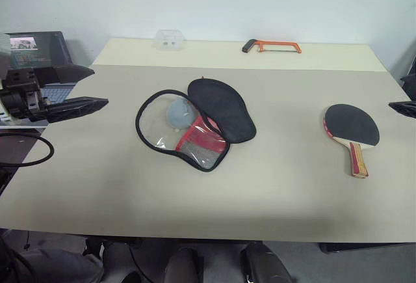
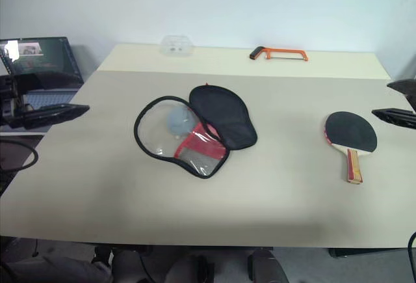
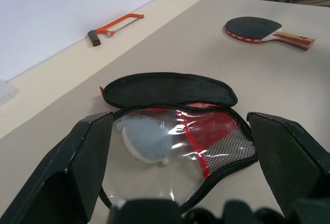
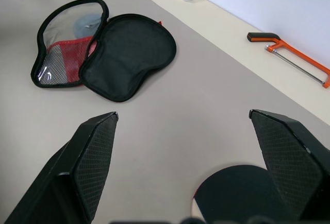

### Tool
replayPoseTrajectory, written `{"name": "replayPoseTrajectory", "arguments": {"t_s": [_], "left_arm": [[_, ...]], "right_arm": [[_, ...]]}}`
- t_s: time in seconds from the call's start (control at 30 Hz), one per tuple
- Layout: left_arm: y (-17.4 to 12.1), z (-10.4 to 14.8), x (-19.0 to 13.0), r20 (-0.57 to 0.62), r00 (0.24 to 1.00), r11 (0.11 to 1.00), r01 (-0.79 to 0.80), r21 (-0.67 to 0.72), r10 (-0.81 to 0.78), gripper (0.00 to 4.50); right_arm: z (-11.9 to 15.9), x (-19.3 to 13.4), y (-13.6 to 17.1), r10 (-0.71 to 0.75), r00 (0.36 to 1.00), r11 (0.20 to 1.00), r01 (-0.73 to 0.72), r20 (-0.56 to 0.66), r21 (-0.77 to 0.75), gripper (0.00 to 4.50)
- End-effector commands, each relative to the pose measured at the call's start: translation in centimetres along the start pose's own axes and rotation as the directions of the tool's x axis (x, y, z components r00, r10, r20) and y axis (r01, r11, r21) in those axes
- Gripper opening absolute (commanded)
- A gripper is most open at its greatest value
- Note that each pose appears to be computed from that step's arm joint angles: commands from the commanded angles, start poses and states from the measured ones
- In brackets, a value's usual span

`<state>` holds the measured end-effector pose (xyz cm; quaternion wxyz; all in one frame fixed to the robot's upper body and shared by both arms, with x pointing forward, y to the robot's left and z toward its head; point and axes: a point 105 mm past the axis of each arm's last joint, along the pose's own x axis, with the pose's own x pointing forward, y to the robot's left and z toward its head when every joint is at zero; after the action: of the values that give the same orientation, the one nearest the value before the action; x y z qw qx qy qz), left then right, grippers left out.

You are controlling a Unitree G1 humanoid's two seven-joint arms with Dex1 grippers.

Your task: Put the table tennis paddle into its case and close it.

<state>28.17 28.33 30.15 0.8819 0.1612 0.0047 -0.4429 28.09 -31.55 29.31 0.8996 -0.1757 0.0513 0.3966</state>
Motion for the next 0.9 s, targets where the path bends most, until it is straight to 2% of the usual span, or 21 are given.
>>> {"name": "replayPoseTrajectory", "arguments": {"t_s": [0.03, 0.37, 0.8, 0.9], "left_arm": [[0.0, 1.7, -0.8, 0.019, 0.999, 0.998, -0.027, 0.06, 0.026, 4.5], [0.0, 2.0, -1.2, 0.029, 0.999, 0.997, -0.046, 0.064, 0.044, 4.5], [0.2, 0.9, 0.6, 0.023, 0.999, 0.998, -0.038, 0.046, 0.037, 4.5], [1.2, -0.5, 1.3, -0.019, 0.995, 0.994, -0.094, 0.052, 0.095, 4.5]], "right_arm": [[1.4, -0.1, 0.0, 0.0, 0.999, 0.999, 0.002, 0.039, -0.045, 4.48], [1.8, 0.9, -0.2, 0.023, 0.998, 0.998, -0.019, 0.055, -0.059, 4.48], [1.5, 1.4, -0.5, 0.046, 0.998, 0.997, -0.043, 0.053, -0.056, 4.48], [1.0, 1.8, -0.5, 0.056, 0.997, 0.997, -0.053, 0.049, -0.053, 4.48]]}}
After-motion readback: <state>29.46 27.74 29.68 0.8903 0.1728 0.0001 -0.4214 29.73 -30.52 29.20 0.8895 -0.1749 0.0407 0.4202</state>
